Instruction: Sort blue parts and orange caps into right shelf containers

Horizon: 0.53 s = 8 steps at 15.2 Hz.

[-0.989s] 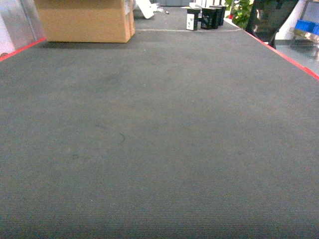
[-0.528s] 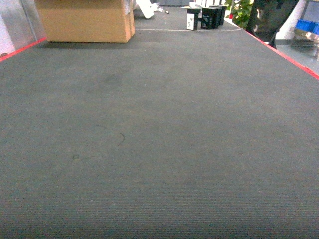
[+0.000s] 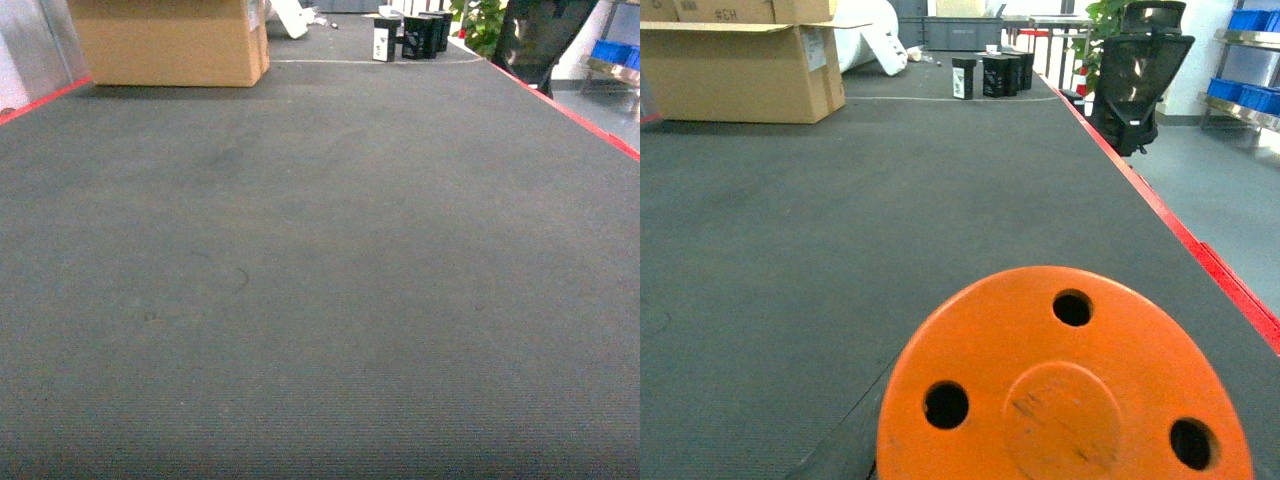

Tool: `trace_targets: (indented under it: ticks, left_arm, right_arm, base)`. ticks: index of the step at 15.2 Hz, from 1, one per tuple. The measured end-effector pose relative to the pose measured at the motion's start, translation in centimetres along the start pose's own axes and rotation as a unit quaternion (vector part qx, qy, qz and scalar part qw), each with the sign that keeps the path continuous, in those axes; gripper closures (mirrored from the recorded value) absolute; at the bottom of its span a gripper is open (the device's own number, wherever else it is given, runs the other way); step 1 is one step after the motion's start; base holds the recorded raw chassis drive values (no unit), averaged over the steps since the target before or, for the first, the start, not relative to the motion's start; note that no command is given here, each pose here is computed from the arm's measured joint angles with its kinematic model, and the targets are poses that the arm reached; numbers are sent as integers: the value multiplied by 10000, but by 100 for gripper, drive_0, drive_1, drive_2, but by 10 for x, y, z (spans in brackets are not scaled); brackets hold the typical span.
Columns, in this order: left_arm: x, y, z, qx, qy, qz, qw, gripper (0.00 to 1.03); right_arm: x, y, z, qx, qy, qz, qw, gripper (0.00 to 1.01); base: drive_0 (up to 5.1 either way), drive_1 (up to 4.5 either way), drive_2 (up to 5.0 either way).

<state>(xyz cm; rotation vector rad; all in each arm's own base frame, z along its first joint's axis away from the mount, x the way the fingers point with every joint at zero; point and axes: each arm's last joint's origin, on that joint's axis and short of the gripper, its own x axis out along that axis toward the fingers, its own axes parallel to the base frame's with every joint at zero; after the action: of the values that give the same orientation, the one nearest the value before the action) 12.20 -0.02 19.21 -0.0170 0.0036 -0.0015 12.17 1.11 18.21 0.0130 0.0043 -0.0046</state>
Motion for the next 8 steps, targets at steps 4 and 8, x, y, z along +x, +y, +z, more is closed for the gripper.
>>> trace_targets:
  ticks: [4,8]
  left_arm:
    - [-6,0,-11,0,34,-3,10000,61]
    - [-11,0,-16,0,8,-2,10000,61]
  right_arm:
    - [-6,-12,-6,-26,-5,13,10000,58]
    - [-11,-11,-12,-32,-80,26,10000,58]
  base:
    - [0,0,0]
    - [0,0,0]
